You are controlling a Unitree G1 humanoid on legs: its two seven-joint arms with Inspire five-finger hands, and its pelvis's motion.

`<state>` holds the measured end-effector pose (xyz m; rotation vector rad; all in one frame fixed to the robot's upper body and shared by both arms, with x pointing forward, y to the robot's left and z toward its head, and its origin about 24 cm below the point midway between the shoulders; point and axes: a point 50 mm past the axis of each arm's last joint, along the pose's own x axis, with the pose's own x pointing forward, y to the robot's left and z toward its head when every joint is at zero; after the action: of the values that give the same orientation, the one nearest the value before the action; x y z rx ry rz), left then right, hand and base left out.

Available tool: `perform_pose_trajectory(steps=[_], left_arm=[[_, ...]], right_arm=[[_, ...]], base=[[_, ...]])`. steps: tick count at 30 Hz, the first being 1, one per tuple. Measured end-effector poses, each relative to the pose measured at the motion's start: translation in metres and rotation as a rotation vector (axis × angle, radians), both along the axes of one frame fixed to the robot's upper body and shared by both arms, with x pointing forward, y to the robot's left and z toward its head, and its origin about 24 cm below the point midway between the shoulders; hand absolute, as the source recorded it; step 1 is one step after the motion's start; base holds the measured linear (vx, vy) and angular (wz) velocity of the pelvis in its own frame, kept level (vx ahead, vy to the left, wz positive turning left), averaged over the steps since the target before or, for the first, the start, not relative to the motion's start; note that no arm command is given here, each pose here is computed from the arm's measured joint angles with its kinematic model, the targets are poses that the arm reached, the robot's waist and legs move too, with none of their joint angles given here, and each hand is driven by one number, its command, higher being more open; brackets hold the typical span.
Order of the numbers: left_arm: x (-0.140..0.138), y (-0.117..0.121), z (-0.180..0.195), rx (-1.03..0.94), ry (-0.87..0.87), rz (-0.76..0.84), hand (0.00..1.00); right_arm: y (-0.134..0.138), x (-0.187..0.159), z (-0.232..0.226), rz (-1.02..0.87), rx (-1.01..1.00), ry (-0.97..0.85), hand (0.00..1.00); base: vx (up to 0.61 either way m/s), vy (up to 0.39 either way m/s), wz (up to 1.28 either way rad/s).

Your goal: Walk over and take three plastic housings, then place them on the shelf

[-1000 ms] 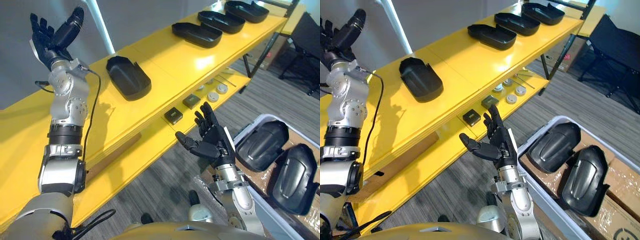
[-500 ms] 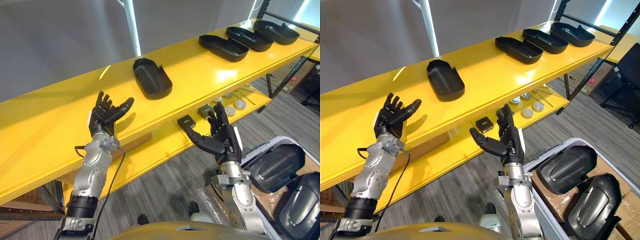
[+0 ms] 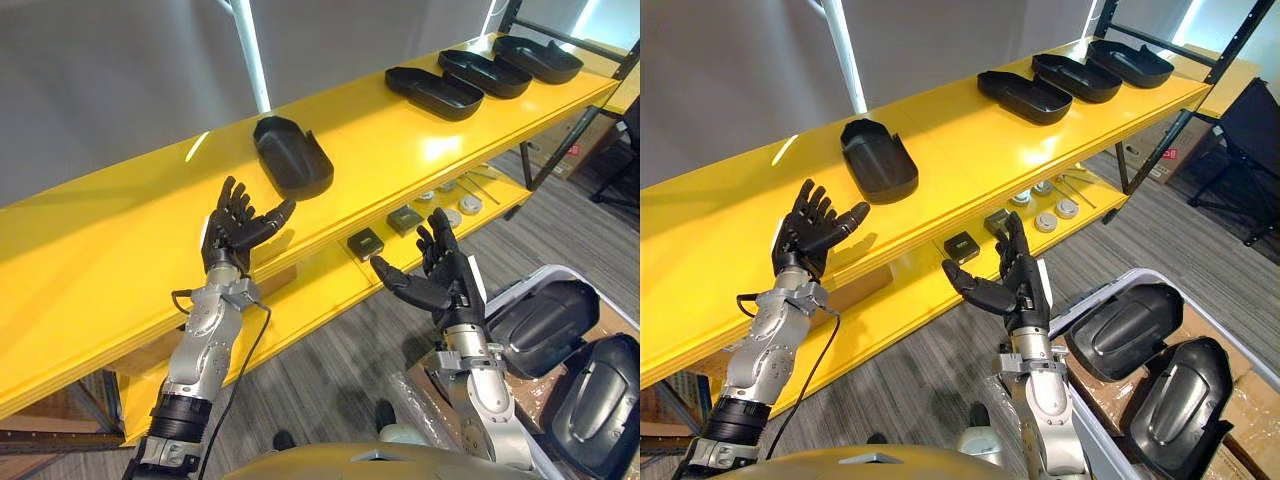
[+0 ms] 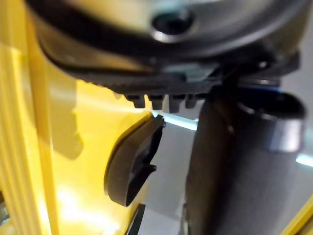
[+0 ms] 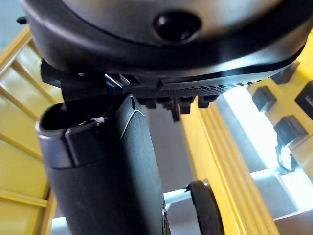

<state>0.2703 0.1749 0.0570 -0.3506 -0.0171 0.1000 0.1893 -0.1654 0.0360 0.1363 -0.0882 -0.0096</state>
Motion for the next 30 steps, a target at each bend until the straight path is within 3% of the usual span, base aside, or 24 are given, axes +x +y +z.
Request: perform_pose_trajectory(steps=[5, 30], left_arm=[[0.008, 0.004, -0.012, 0.04, 0.057, 0.052, 1.0], [0.056, 0.018, 0.011, 0.125, -0.002, 0.083, 1.0]], right_arm=[[-0.007, 0.0, 0.001, 0.016, -0.019, -0.002, 1.0], [-0.012, -0.003, -0.002, 0.072, -0.011, 0.014, 1.0]], base=[[-0.02, -0.014, -0.12], [-0.01, -0.014, -0.07]])
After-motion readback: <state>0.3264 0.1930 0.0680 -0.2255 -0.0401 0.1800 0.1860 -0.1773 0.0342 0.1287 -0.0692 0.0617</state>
